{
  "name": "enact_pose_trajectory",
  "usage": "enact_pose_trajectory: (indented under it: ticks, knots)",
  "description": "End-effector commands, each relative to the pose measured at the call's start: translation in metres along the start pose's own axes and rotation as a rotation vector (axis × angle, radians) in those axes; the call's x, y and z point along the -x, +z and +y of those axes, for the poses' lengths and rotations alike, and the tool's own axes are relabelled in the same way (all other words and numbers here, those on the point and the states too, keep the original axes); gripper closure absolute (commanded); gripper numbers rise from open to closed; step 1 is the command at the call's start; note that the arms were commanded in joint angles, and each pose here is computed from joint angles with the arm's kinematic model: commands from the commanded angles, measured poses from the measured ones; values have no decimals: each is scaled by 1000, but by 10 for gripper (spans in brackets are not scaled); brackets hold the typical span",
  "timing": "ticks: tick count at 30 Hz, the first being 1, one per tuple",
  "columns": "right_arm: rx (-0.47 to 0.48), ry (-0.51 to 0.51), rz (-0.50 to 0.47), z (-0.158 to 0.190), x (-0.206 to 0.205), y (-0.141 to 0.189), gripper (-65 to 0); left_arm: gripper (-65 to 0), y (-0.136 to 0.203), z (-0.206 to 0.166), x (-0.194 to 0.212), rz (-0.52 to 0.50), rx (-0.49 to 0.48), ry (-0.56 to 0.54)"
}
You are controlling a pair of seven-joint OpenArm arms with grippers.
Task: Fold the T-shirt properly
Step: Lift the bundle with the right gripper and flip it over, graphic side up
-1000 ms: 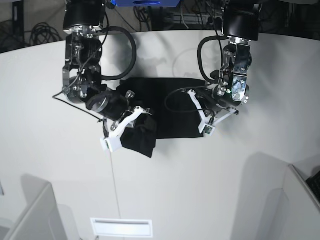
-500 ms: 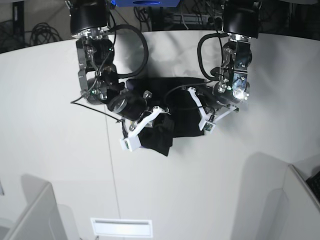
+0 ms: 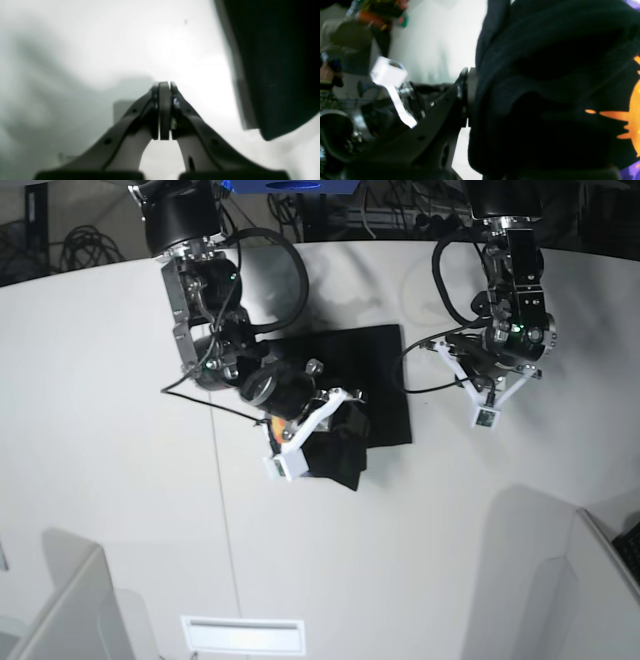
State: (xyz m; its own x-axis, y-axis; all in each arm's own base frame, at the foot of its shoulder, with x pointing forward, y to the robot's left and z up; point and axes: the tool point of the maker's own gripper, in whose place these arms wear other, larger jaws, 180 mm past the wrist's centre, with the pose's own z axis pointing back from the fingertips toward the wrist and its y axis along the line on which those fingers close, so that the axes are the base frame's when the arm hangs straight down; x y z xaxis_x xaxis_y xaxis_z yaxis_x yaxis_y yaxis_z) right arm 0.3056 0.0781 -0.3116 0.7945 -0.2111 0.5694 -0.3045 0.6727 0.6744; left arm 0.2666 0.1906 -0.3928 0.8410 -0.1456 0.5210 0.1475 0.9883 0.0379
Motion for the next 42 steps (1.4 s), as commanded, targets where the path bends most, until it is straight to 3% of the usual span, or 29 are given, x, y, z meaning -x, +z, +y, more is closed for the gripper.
enact_pose_trajectory:
  ticks: [1,4,12,19,26,42]
  knots:
    - [-40,16,-54,13,-16,1,0,0,9,9,-7,-30,-23,-14]
    - [-45,20,-56,15,-16,0,0,0,18,25,2,-27,-44,-40]
    - [-18,2,-16,2,-7,-9,0,0,37,80,47,54,-165,25]
    - [5,-29,18,-9,5,-17,0,0,50,107,58,65,-231,74]
    - [-27,14,20,8,19,-37,0,0,50,108,59,65,-233,77]
    - [13,27,83,0,44,-59,0,0,42,109,73,108,-219,103]
